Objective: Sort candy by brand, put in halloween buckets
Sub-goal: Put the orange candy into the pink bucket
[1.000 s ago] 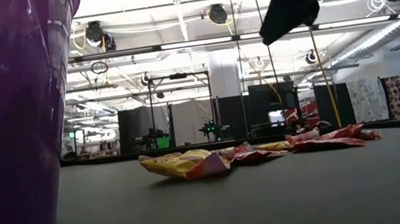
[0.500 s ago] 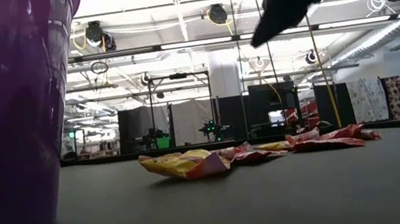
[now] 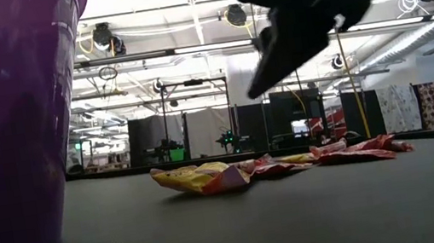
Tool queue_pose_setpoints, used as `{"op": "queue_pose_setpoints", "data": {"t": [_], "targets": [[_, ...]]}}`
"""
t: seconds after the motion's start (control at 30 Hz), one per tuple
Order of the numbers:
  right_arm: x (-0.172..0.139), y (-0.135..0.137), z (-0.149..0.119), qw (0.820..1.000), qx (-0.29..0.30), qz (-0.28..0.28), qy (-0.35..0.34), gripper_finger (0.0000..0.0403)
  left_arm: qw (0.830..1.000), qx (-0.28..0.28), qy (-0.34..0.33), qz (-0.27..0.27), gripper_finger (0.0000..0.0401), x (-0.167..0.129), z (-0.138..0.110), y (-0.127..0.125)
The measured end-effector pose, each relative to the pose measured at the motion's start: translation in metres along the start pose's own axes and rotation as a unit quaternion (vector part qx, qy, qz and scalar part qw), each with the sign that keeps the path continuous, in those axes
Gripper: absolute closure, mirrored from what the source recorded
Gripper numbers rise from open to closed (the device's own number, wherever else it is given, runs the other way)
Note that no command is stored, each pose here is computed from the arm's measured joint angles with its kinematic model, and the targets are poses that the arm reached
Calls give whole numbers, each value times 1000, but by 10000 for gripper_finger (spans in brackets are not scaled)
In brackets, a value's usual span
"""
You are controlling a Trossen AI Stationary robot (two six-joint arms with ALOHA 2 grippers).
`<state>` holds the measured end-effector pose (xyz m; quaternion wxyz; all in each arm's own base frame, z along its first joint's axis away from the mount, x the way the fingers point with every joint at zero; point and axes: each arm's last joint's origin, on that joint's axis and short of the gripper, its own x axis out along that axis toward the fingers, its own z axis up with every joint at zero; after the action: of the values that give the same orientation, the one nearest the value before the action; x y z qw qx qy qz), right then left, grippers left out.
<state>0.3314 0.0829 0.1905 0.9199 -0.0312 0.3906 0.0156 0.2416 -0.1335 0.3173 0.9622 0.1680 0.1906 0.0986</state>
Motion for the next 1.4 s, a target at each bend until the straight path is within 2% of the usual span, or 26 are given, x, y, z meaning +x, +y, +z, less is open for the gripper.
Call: {"op": "queue_pose_setpoints", "data": {"t": [0.1, 0.2, 0.3, 0.47, 0.63, 1.2, 1.4], "targets": [[11, -4, 2, 1000, -3, 16, -17, 248, 998, -20, 66, -6, 296, 11, -14, 13], [22, -7, -4, 999, -9, 32, 5, 248, 992, -48, 117, -20, 296, 18, -25, 23], [33, -10, -11, 998, -5, 61, 26, 248, 987, -65, 141, -39, 296, 22, -29, 28], [48, -10, -17, 996, -8, 77, 32, 248, 985, -57, 154, -49, 296, 25, -36, 28], [49, -14, -16, 997, -5, 74, 28, 248, 986, -47, 153, -51, 296, 25, -37, 28], [67, -16, -25, 997, 6, 71, 37, 249, 985, -59, 160, -28, 296, 32, -39, 39], [67, -16, -25, 997, 6, 70, 37, 280, 985, -53, 159, -30, 296, 32, -38, 39]]}}
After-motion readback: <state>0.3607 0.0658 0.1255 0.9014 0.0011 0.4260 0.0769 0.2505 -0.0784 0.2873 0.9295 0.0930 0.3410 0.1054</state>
